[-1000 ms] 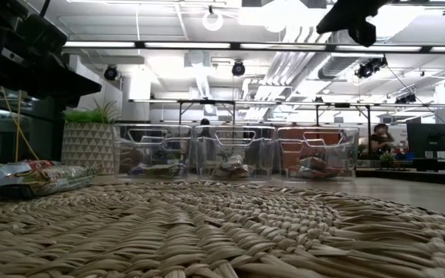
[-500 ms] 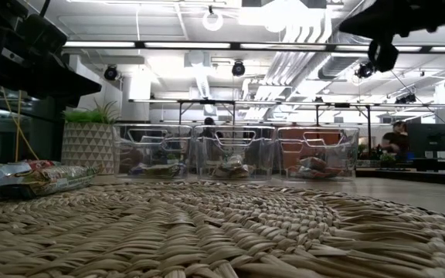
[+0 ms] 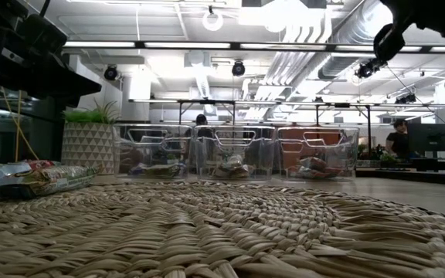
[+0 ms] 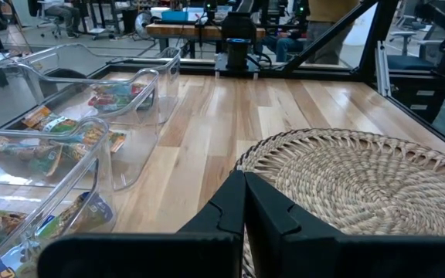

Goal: Pick and place Granola Bars by type
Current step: Put the blue granola bar into the left transparent bin

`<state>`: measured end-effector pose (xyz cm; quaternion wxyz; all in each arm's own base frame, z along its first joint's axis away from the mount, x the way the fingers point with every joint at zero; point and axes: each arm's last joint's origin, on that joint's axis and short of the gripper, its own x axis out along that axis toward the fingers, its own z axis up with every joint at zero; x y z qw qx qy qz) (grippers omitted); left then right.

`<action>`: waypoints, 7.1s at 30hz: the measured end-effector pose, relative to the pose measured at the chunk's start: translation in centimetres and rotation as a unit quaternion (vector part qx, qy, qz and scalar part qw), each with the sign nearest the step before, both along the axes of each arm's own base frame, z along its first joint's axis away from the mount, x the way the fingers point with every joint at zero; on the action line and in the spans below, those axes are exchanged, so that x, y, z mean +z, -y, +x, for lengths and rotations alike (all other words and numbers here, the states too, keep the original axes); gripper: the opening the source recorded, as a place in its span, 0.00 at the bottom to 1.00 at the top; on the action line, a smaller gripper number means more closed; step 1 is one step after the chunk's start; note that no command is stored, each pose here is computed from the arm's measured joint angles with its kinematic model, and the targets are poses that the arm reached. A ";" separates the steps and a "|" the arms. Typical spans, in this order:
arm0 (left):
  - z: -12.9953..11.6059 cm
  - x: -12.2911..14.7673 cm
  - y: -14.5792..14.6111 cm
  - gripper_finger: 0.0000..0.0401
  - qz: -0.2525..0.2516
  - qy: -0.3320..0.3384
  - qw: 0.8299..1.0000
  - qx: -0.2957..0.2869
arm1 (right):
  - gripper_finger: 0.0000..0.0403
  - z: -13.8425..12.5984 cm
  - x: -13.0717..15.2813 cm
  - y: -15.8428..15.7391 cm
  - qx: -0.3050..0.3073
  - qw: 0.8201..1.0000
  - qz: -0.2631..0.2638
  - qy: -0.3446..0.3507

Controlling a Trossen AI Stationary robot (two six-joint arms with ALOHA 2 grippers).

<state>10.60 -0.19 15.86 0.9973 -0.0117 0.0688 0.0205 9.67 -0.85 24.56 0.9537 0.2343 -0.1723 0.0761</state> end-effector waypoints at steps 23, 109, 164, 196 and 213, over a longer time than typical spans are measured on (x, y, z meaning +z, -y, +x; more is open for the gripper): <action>0.0 0.0 0.0 0.00 0.000 0.000 1.000 -0.001 | 0.00 0.8 -4.9 -0.5 -0.018 0.999 -0.031 -0.037; 0.0 0.0 0.0 0.00 0.000 0.002 1.000 0.000 | 0.00 1.2 -9.3 -1.4 -0.042 0.931 -0.266 -0.244; -9.3 24.2 -1.0 0.00 -0.340 -0.023 0.921 0.189 | 0.00 1.2 -9.3 -1.4 -0.042 0.932 -0.266 -0.243; -5.4 23.6 -0.1 0.00 -0.464 -0.321 0.776 0.281 | 0.00 1.2 -9.3 -1.4 -0.042 0.932 -0.266 -0.242; -2.9 23.0 0.7 0.00 -0.469 -0.307 0.814 0.152 | 0.00 1.2 -9.3 -1.4 -0.042 0.932 -0.266 -0.242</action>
